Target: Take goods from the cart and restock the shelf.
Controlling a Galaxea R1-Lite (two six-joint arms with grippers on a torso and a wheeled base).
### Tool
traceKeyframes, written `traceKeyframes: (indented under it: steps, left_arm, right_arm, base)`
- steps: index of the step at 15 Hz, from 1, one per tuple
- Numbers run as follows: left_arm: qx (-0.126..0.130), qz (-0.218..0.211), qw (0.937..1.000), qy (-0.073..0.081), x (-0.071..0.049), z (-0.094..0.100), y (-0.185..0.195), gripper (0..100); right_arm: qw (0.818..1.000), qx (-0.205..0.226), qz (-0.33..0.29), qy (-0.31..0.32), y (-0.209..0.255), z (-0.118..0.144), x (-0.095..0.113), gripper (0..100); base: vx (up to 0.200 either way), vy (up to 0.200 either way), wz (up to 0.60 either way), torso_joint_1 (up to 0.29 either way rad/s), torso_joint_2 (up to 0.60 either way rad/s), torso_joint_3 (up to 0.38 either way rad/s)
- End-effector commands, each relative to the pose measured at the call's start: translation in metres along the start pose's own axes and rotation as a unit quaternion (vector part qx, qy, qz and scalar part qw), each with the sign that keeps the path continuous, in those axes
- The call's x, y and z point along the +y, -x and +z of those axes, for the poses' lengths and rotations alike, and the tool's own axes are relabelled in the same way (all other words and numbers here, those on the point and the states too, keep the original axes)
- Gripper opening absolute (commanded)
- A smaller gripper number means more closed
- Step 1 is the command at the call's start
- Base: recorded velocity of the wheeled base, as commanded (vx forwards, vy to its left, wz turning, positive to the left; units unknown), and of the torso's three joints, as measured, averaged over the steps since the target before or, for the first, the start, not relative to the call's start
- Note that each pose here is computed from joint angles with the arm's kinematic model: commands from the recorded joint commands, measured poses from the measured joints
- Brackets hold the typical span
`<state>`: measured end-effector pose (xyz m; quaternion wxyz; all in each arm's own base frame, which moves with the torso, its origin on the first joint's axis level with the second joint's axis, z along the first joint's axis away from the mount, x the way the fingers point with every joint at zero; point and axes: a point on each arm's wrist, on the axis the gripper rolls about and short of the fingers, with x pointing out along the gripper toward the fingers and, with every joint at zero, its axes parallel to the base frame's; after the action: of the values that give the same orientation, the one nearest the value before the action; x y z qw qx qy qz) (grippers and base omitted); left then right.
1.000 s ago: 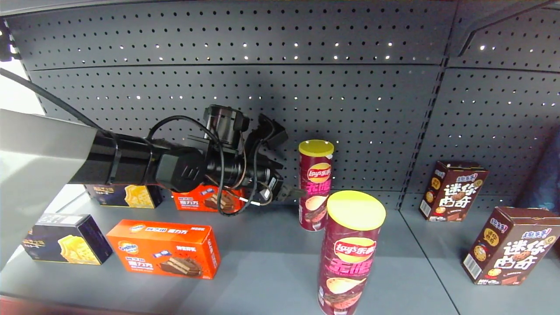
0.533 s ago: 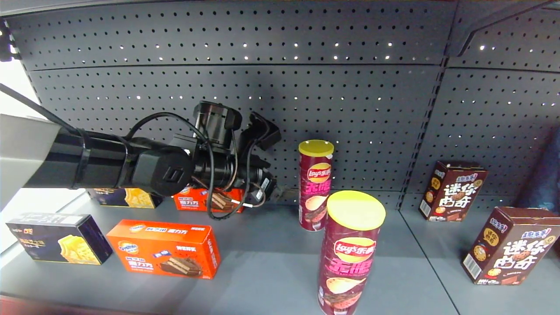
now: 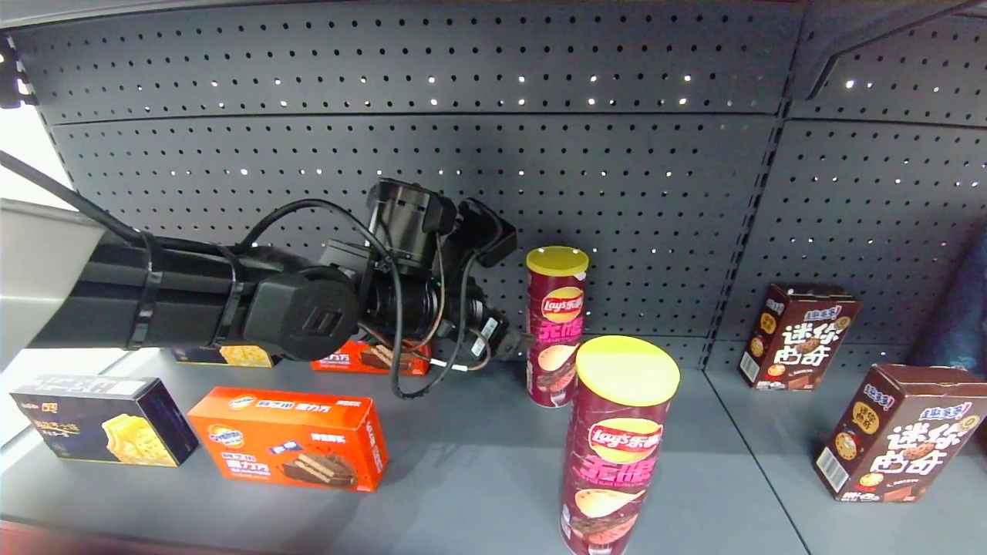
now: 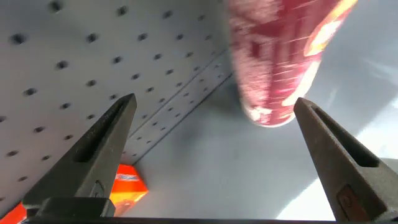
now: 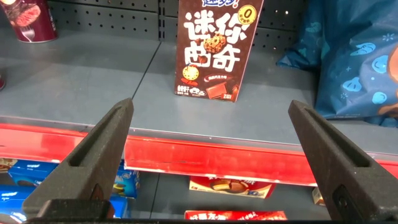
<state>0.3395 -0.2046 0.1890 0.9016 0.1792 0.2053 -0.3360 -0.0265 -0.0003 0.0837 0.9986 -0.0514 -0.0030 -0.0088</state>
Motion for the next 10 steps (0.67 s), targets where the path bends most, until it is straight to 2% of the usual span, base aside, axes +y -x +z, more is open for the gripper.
traceKeyframes:
  steps: [1,10]
  left_arm:
    - [-0.001,-0.003,1.0,-0.002,-0.003,0.001,-0.001,100]
    - [-0.002,0.033,0.9995,0.001,0.001,0.008,-0.017,100]
  right_arm:
    - [1.0,0.0,0.0,0.0,0.0,0.0,0.0,100]
    - [1.0,0.0,0.0,0.0,0.0,0.0,0.0,100]
  base:
    - [0.0,0.0,0.0,0.0,0.0,0.0]
    - [0.0,0.0,0.0,0.0,0.0,0.0]
